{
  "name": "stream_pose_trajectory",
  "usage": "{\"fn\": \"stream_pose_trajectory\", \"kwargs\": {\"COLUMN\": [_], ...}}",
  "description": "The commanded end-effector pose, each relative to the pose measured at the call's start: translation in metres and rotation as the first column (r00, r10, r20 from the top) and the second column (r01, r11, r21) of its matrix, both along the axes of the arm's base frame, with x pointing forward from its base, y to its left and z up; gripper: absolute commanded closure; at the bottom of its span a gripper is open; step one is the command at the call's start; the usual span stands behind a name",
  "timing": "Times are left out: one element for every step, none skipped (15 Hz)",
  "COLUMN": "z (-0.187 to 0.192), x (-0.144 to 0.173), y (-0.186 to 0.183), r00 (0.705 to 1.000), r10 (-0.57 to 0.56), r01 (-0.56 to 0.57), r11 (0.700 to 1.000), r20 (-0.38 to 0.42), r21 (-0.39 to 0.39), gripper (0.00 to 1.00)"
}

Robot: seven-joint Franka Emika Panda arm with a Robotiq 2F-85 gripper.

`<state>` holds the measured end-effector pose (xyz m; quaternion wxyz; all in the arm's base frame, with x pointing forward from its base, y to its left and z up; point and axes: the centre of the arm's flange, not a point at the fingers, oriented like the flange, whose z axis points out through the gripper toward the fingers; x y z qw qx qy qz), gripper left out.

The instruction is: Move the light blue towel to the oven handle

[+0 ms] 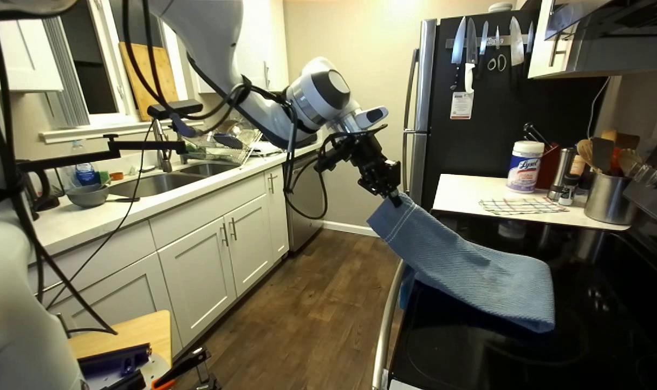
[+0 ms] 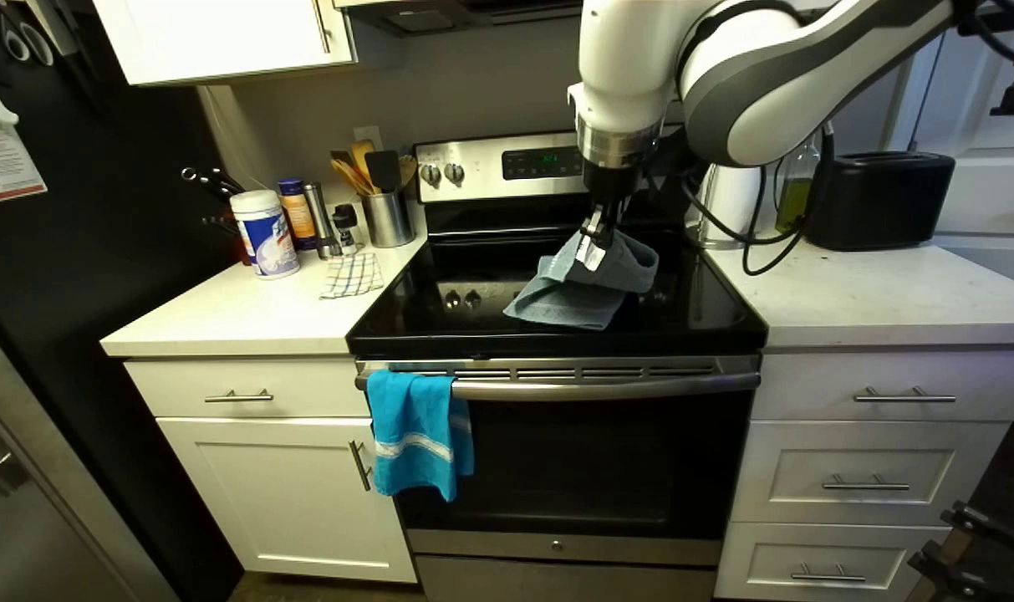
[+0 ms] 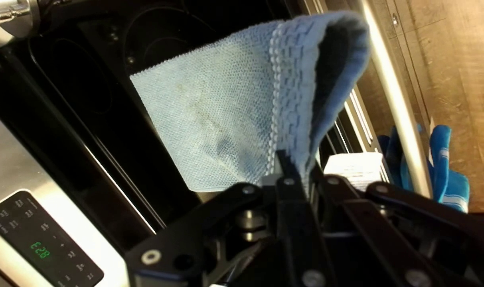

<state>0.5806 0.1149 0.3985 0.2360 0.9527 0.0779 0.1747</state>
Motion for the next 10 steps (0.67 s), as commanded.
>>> {"fn": "stream_pose_trajectory", "kwargs": {"z": [0.039,0.048,0.056,0.065,0.073,0.081,0.089,0.097,0.106,0.113], "x": [-0.030,-0.034,-0.038,-0.041,-0.044,-0.047,-0.049,-0.053,-0.056,-0.060], "y": [-0.001,0.000,0.002,0.003,0.004,0.004,0.005,0.005,0.007,0.010], "r00": [0.999,0.999,0.999,0.999,0.998,0.998,0.998,0.997,0.997,0.996], "r10": [0.043,0.047,0.049,0.052,0.055,0.054,0.054,0.053,0.052,0.057], "r01": [-0.043,-0.047,-0.049,-0.052,-0.056,-0.055,-0.056,-0.056,-0.056,-0.061], "r11": [0.999,0.998,0.998,0.998,0.997,0.997,0.997,0.997,0.997,0.997], "r20": [-0.009,-0.003,0.004,0.012,0.020,0.030,0.038,0.049,0.062,0.073], "r21": [0.030,0.033,0.040,0.045,0.049,0.054,0.057,0.058,0.058,0.057], "gripper": [0.98,0.98,0.98,0.98,0.98,0.98,0.98,0.98,0.98,0.98]}}
